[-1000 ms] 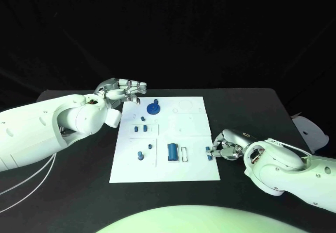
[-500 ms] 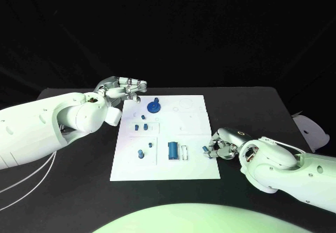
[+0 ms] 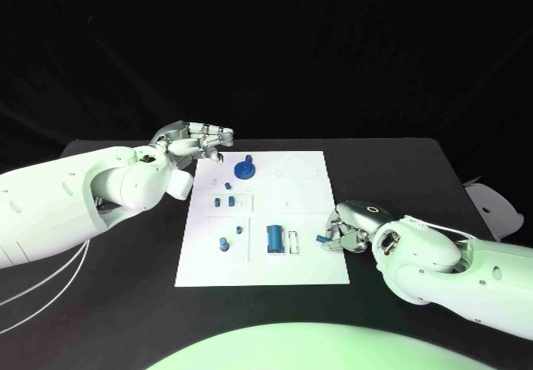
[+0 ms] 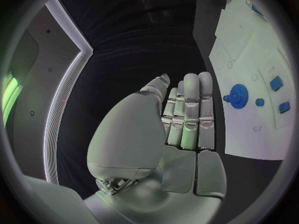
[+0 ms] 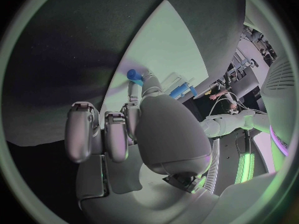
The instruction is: Assemble the parts on the task board
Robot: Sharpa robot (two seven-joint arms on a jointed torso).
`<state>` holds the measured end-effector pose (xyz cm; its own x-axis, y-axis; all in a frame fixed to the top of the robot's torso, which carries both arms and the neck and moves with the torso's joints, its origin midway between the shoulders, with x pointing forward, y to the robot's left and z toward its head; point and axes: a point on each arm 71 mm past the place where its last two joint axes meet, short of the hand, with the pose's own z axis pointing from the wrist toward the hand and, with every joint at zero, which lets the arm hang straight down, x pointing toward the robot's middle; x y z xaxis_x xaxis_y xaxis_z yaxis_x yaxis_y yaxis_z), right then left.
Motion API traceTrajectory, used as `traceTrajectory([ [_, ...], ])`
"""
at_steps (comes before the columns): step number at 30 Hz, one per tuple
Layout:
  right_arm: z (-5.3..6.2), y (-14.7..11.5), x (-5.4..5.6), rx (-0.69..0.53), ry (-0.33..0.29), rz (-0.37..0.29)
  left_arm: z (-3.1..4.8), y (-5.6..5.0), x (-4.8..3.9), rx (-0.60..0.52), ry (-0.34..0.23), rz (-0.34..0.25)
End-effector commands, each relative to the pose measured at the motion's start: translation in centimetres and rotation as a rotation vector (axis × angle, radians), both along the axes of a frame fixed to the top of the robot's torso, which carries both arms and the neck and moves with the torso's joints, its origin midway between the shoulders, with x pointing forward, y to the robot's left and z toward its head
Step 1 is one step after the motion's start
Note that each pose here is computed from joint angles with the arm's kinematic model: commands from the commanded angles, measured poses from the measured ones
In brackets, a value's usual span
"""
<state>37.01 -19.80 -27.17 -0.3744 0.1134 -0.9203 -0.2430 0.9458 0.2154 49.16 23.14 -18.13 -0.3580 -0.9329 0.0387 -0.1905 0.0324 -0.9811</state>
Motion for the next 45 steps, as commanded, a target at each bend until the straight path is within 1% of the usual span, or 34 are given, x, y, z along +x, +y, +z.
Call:
traceTrajectory([
  [1,-1.6,-0.4,-0.6,-0.107,0.052,0.013,0.09,-0.2,-0.06,-0.008,-0.001,-0.016],
  [6,-1.4,-0.1,-0.7,-0.093,0.039,0.014,0.09,-0.2,-0.06,-0.008,0.0,-0.016],
  [11,-0.8,0.2,-0.9,-0.048,0.015,0.001,0.09,-0.2,-0.06,-0.008,0.0,-0.016],
  [13,-0.5,0.3,-0.9,-0.023,0.009,-0.008,0.09,-0.3,-0.06,-0.008,0.0,-0.016],
  [16,0.3,0.6,-0.8,0.035,0.001,-0.03,0.09,-0.3,-0.06,-0.008,0.0,-0.017],
  [21,1.2,1.1,-0.7,0.117,0.005,-0.063,0.09,-0.4,-0.05,-0.009,0.0,-0.018],
  [24,1.4,1.6,-0.6,0.163,0.026,-0.082,0.08,-0.4,-0.05,-0.009,0.0,-0.018],
  [25,1.4,1.8,-0.6,0.182,0.041,-0.091,0.09,-0.4,-0.05,-0.009,0.0,-0.019],
  [30,1.0,2.7,-0.5,0.258,0.125,-0.138,0.1,-0.5,-0.07,-0.01,0.0,-0.021],
  [33,0.8,3.0,-0.4,0.281,0.153,-0.152,0.1,-0.5,-0.09,-0.01,0.0,-0.021],
  [39,0.3,3.8,-0.4,0.316,0.217,-0.164,0.11,-0.5,-0.11,-0.01,0.0,-0.022],
  [45,-0.2,4.3,-0.5,0.324,0.247,-0.162,0.11,-0.6,-0.12,-0.011,0.001,-0.025],
])
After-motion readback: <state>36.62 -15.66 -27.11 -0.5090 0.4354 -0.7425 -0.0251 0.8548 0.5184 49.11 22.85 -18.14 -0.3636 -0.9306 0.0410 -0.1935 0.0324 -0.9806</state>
